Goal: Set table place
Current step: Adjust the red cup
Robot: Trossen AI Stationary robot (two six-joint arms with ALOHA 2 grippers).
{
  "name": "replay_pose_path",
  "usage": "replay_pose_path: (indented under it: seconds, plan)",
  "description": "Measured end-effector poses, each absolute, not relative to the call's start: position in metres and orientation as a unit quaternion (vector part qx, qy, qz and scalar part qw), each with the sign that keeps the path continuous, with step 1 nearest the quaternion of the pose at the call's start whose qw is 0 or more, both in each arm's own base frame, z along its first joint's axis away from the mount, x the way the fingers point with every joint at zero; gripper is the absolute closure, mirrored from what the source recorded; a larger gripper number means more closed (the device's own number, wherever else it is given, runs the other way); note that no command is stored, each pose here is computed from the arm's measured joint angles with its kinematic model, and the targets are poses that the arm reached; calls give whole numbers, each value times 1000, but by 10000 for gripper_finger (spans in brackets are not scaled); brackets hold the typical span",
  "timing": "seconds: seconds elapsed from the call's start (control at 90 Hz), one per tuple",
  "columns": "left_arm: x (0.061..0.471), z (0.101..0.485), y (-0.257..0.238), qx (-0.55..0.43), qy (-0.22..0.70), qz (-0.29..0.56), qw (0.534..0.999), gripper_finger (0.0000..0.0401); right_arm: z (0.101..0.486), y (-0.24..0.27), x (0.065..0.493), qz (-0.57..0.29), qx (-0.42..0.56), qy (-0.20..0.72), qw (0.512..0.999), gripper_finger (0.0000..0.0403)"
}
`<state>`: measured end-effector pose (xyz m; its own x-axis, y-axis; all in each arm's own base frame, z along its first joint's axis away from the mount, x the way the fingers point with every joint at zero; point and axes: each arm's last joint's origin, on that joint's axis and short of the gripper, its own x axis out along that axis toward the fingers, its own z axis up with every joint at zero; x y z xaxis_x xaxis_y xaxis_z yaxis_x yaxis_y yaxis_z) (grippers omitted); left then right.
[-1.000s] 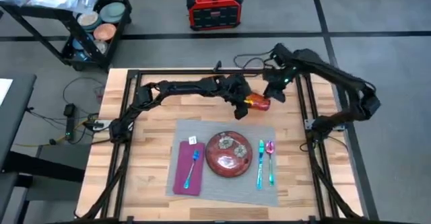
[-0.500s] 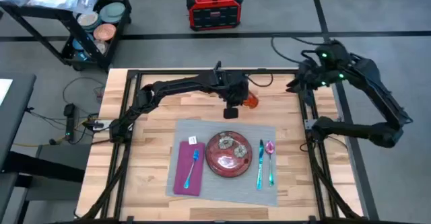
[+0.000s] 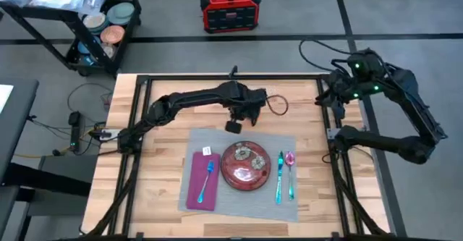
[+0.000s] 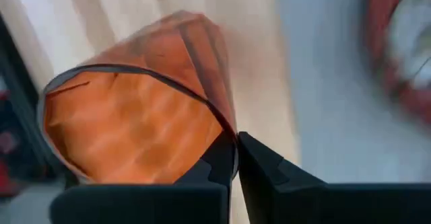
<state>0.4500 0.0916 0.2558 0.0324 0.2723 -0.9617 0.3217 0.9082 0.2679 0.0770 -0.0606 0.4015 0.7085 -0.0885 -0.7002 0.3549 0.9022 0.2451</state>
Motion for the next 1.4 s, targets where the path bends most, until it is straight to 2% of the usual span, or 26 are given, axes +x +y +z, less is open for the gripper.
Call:
replay_pose_path:
  seconds: [0.067, 0.211, 0.356, 0.611, 0.833, 1.089, 1.211, 1.322, 1.4]
  plan:
    - [447, 252, 95, 215, 714, -19, 666, 401, 402, -61, 77, -124, 188, 361, 905, 317]
    - [447, 253, 97, 201, 708, -18, 676, 401, 401, -61, 77, -126, 193, 361, 904, 317]
    - [445, 253, 92, 182, 707, -57, 681, 401, 401, -61, 78, -124, 197, 362, 903, 317]
    - [447, 254, 86, 214, 708, -48, 671, 398, 401, -62, 79, -123, 197, 363, 902, 317]
    - [451, 254, 79, 213, 697, -37, 684, 366, 401, -62, 79, -122, 203, 361, 902, 317]
    - [452, 256, 69, 212, 696, -30, 686, 301, 399, -66, 83, -126, 219, 367, 895, 317]
    - [443, 280, 61, 229, 679, -15, 697, 277, 397, -80, 101, -119, 213, 368, 897, 317]
    - [424, 323, 59, 253, 643, 30, 722, 269, 400, -96, 129, -111, 175, 331, 921, 317]
    - [405, 353, 65, 225, 620, 73, 748, 268, 403, -107, 151, -125, 164, 296, 933, 317]
